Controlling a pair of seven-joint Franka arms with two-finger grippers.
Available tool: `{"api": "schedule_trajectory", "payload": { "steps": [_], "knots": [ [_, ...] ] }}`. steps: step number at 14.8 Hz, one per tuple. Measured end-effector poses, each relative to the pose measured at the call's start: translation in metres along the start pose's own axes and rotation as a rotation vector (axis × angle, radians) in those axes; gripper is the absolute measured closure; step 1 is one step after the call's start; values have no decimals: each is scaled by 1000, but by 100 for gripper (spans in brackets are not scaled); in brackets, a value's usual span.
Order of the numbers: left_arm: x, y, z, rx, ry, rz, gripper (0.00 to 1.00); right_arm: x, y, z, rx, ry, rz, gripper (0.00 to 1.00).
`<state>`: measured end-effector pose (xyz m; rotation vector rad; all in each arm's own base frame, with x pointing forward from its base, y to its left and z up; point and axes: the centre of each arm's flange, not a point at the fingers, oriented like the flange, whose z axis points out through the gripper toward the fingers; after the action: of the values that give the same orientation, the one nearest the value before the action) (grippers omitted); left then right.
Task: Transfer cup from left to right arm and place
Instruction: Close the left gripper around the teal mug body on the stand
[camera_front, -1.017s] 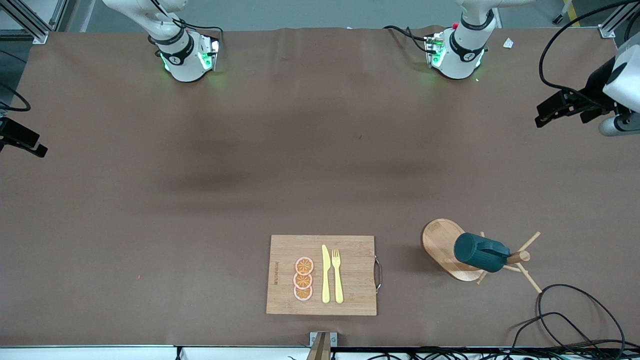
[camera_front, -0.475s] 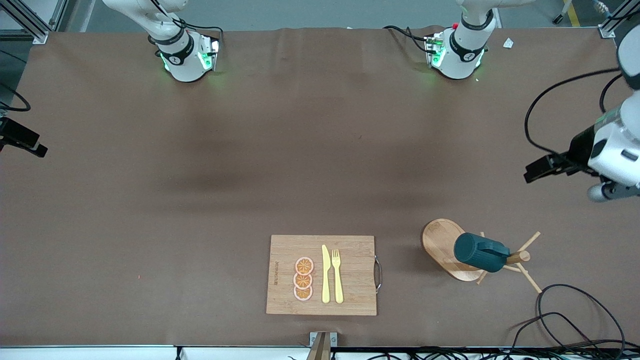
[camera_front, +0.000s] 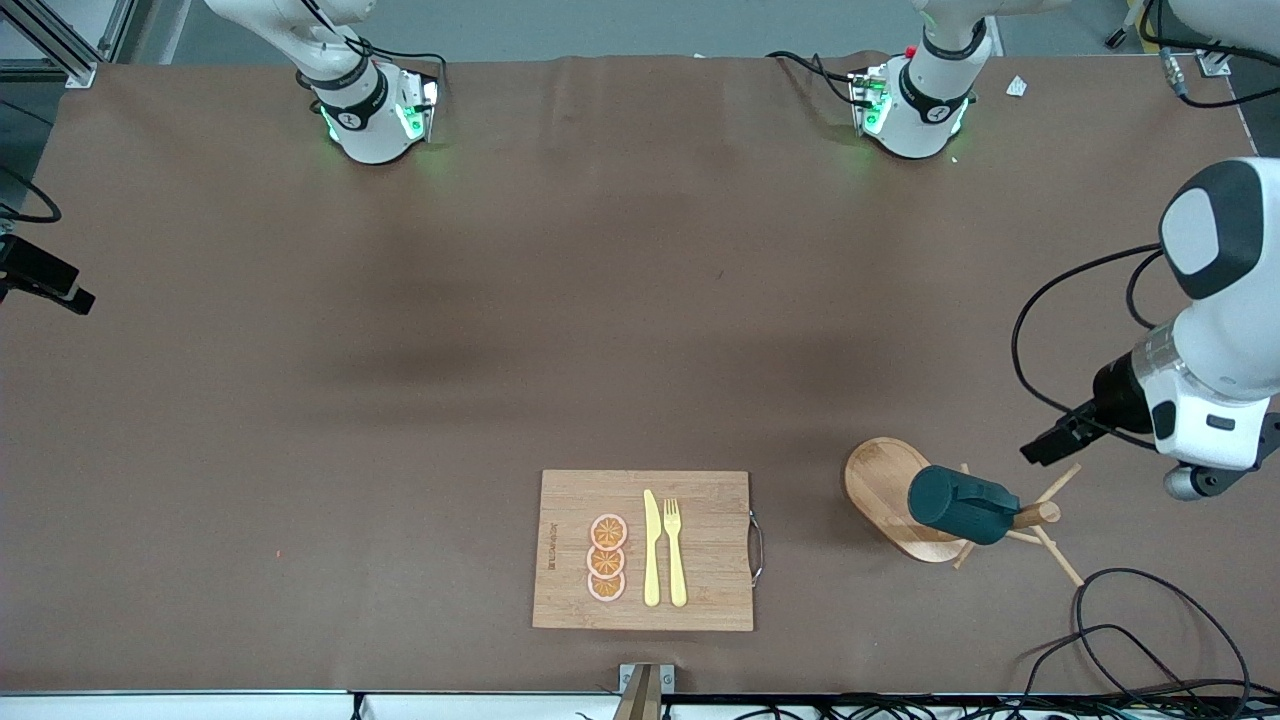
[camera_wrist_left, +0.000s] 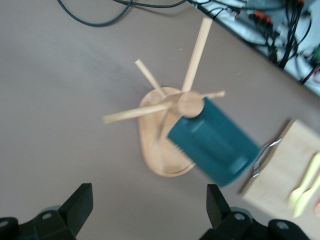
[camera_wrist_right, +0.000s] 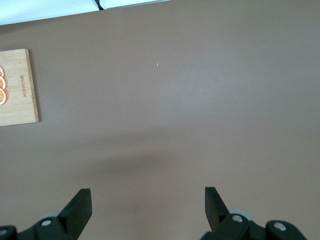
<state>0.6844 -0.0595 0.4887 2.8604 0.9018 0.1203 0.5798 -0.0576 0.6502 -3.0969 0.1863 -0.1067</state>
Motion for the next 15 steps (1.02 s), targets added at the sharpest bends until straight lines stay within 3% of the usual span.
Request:
{"api": "schedule_trajectory", "payload": {
  "steps": [3,6,10,15],
  "knots": [
    [7,10,17,-123,-43,-176,0,0,0,0,0,0,0,0],
    [14,13,35,-182,-81,-316,0,0,0,0,0,0,0,0],
    [25,8,60,-220,-145,-477,0,0,0,0,0,0,0,0],
    [24,12,88,-212,-201,-613,0,0,0,0,0,0,0,0]
  ]
}}
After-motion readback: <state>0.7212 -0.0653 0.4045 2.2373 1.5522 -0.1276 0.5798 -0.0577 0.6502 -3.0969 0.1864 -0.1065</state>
